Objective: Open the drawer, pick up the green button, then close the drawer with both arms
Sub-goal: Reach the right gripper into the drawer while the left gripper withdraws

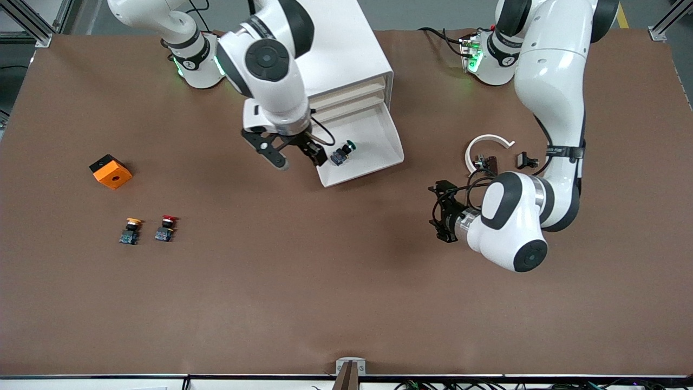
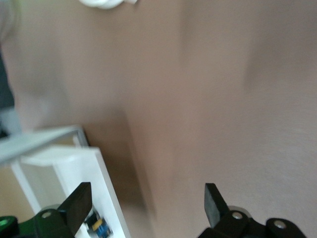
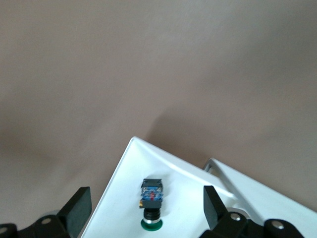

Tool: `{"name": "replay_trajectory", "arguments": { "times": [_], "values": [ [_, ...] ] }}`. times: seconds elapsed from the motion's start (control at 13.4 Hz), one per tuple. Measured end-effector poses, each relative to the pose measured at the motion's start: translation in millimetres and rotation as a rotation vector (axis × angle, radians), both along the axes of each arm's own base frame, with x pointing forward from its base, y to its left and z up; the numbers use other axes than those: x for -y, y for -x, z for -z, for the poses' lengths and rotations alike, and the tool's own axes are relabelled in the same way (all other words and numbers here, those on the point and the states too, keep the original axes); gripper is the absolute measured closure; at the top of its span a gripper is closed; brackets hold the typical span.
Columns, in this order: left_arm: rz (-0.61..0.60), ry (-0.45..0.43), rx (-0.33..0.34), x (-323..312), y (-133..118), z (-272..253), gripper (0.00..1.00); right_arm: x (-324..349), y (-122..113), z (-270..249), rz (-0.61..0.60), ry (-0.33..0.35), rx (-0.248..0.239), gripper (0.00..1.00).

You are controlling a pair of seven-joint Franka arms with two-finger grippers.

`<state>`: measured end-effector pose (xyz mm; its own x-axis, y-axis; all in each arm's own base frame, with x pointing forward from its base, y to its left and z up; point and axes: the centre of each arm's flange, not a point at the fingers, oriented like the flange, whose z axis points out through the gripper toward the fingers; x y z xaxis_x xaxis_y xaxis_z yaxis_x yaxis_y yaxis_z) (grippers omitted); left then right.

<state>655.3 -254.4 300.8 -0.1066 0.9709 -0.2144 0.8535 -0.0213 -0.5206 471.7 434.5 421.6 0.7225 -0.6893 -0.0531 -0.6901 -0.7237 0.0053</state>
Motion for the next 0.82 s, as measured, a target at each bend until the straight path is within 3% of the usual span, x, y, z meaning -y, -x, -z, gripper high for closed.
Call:
{"name": "replay_trajectory", "arguments": {
  "times": [0.37,0.52,0.82],
  "values": [
    [0.281,0.021,0.189,-28.2,-6.9,-70.3,0.00,-44.4,22.1,55.7,-0.027,0.030,-0.022,0.00],
    [0.390,-0.010,0.260,-41.4,-5.5,-108.5,0.00,-56.2,26.2,71.4,-0.042,0.028,-0.017,0.00],
    [0.538,0.008,0.336,-51.0,2.4,-156.6,0.00,-63.8,24.5,100.0,-0.056,0.033,-0.018,0.00]
  ]
}}
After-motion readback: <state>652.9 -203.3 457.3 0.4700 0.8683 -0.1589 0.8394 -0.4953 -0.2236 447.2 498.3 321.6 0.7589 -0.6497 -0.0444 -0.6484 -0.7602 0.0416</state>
